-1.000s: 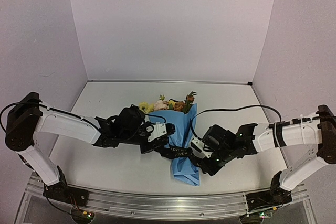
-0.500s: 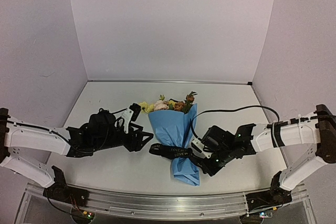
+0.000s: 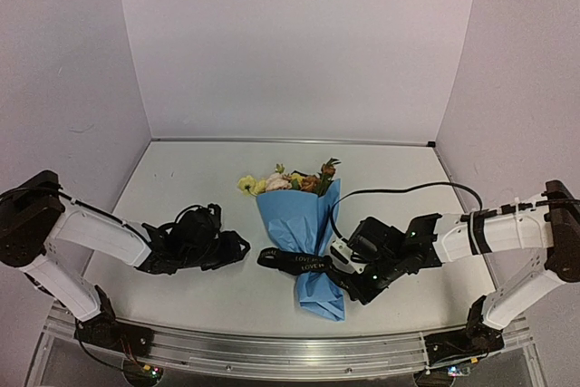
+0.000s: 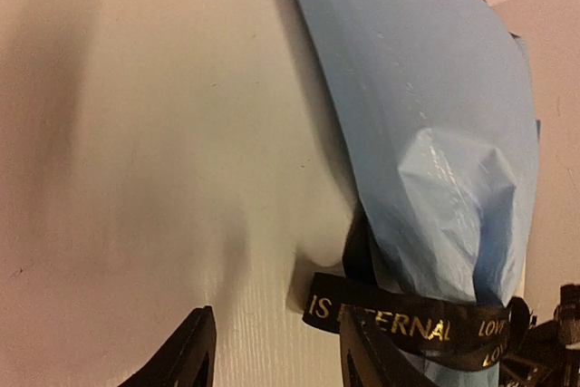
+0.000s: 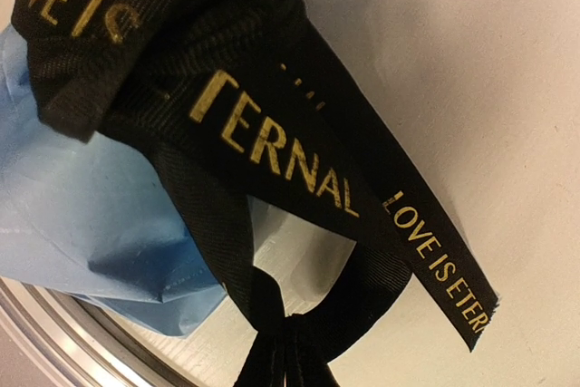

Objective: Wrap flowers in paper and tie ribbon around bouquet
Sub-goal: Tie the half-tied ribbon around the folded bouquet.

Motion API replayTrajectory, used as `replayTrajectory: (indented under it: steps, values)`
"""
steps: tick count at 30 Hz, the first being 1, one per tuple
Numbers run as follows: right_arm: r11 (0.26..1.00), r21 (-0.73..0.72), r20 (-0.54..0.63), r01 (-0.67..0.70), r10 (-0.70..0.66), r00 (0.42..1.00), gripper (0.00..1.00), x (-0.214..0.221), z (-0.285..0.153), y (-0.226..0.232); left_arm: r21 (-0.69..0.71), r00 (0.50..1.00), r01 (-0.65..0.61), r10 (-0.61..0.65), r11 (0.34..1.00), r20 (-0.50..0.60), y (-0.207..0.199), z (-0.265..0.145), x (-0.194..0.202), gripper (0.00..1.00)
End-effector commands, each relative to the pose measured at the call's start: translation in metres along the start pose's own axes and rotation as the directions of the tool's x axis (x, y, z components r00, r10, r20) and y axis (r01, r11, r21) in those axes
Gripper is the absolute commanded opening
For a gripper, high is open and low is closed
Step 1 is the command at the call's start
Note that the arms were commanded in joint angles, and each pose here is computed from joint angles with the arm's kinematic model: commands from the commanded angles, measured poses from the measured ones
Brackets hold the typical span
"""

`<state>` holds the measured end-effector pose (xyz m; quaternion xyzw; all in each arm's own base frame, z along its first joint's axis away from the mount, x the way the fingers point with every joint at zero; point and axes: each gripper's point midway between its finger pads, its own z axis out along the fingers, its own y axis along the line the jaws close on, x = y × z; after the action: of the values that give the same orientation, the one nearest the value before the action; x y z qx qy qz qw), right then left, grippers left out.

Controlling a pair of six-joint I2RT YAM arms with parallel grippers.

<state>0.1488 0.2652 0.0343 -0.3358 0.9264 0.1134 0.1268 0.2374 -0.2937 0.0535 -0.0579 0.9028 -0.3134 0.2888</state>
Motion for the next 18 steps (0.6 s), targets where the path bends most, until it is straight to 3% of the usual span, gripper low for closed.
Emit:
replayTrajectory:
  steps: [1,6,18]
  values:
    - [1.000,-0.009,0.015,-0.004,0.004,1.000,0.00,-0.004,-0.001,0.003,0.047,0.961,0.276,-0.275,0.960,-0.039,-0.018,0.016,-0.002,0.45]
    - [1.000,-0.014,0.029,-0.001,0.001,1.000,0.00,-0.008,-0.003,0.004,0.035,0.948,0.308,-0.303,0.951,-0.098,-0.024,0.038,0.009,0.40]
    - [1.000,-0.013,0.046,0.011,-0.011,0.999,0.00,-0.014,-0.005,0.006,0.004,0.958,0.203,-0.198,0.979,-0.208,-0.039,0.055,0.022,0.37]
